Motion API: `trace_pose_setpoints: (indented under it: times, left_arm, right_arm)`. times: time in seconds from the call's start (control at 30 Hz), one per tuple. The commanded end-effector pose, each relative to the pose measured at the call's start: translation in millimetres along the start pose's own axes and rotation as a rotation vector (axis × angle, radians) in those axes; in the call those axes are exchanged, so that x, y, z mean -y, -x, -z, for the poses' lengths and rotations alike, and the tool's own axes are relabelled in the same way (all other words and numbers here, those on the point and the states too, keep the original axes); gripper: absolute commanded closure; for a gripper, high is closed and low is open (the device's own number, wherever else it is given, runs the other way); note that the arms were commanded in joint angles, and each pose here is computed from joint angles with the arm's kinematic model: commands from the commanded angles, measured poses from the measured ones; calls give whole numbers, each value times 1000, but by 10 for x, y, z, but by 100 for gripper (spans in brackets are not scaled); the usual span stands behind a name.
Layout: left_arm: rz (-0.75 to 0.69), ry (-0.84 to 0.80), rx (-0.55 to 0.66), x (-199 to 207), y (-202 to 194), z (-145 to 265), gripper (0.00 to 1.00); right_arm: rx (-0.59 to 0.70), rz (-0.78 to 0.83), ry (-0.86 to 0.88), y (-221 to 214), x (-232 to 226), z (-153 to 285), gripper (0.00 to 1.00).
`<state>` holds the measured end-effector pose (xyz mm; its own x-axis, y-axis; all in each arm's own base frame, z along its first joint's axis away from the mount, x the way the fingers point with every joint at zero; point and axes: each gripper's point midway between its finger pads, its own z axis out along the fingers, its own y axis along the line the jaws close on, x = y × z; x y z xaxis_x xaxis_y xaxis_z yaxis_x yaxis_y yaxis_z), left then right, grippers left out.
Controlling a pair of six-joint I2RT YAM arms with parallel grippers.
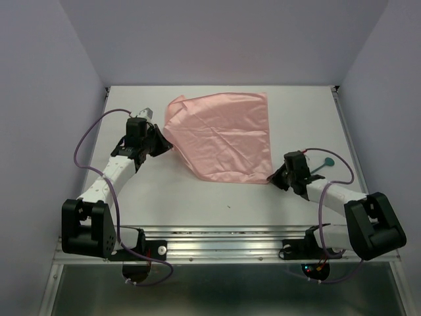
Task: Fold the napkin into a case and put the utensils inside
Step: Flatten out the napkin at the center of the board.
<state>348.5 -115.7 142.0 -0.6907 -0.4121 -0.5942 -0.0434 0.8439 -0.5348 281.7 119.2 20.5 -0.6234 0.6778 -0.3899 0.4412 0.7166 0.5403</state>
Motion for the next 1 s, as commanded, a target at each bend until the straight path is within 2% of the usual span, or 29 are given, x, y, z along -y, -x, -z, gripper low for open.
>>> trace_pose_setpoints:
  times: [0.0, 0.17, 0.4, 0.43, 0.5, 0.53, 0.57, 0.6, 0.67, 0.7, 0.9, 0.97]
  left_arm:
    - [-14, -23, 32, 75, 90, 12, 100]
    - [-35, -60, 58, 253, 284, 104, 100]
    - [-140, -107, 131, 765, 1128, 378, 100]
    - [-171, -142, 208, 1000, 1463, 572, 100]
    - [-212, -176, 290, 1255, 1865, 842, 100]
    - [-222, -187, 319, 1331, 1996, 948, 100]
    - [-234, -202, 346, 1412, 2105, 1064, 100]
    - [-254, -230, 406, 1556, 2304, 1306, 100]
    - [-275, -268, 463, 1694, 2449, 1551, 100]
    - [-296, -289, 532, 1794, 2579, 1814, 100]
    - [-384, -366, 763, 2061, 2667, 2773, 100]
    - [-408, -383, 822, 2128, 2594, 3098, 100]
  right_arm:
    - [55, 17, -19, 117, -11, 123, 99]
    - [178, 64, 30, 533, -375, 318, 99]
    - [428, 207, 180, 1686, -1553, 803, 99]
    - [488, 217, 238, 1942, -1898, 999, 99]
    - [561, 265, 270, 2193, -2174, 1236, 99]
    - [595, 274, 296, 2305, -2317, 1379, 99]
    - [665, 271, 355, 2504, -2572, 1711, 99]
    - [695, 290, 374, 2580, -2665, 1864, 99]
    - [780, 297, 451, 2750, -2897, 2360, 99]
    - [808, 300, 472, 2792, -2946, 2524, 99]
    - [1001, 304, 614, 2911, -3040, 3754, 99]
    - [1037, 305, 633, 2899, -2996, 3996, 99]
